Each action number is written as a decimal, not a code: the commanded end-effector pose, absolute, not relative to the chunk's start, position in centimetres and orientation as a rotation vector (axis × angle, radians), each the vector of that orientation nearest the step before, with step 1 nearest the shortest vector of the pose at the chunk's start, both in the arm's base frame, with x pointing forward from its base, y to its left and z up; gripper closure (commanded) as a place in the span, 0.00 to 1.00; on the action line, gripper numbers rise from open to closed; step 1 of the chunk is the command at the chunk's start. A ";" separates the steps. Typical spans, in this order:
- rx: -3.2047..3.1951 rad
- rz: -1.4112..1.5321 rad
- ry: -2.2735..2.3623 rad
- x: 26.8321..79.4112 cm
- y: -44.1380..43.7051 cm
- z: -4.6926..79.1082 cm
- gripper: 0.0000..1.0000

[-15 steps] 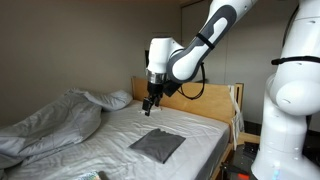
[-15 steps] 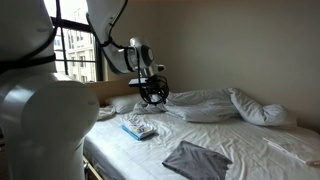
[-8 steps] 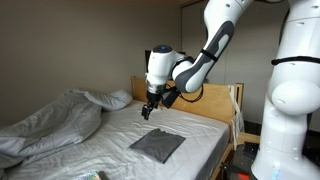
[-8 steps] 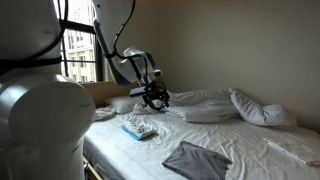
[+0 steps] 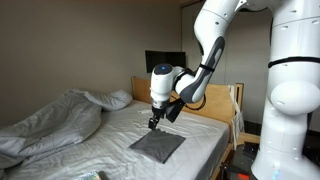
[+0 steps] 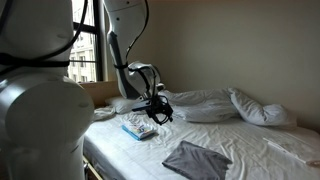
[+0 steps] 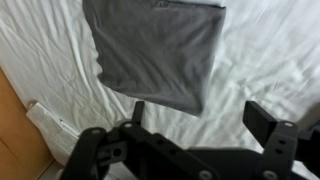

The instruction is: Fold the grey thing in half

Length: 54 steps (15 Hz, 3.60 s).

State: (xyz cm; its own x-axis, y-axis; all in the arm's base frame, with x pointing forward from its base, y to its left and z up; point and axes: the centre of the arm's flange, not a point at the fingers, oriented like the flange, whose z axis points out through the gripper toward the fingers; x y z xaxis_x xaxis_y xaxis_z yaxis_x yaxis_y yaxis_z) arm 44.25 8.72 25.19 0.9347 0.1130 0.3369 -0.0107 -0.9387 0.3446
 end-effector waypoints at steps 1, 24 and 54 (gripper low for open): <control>2.743 0.415 0.007 43.6 6.6 24.4 0.00; 2.428 0.624 -0.007 51.5 23.5 9.0 0.00; 2.149 -0.101 0.011 63.4 15.8 -1.1 0.00</control>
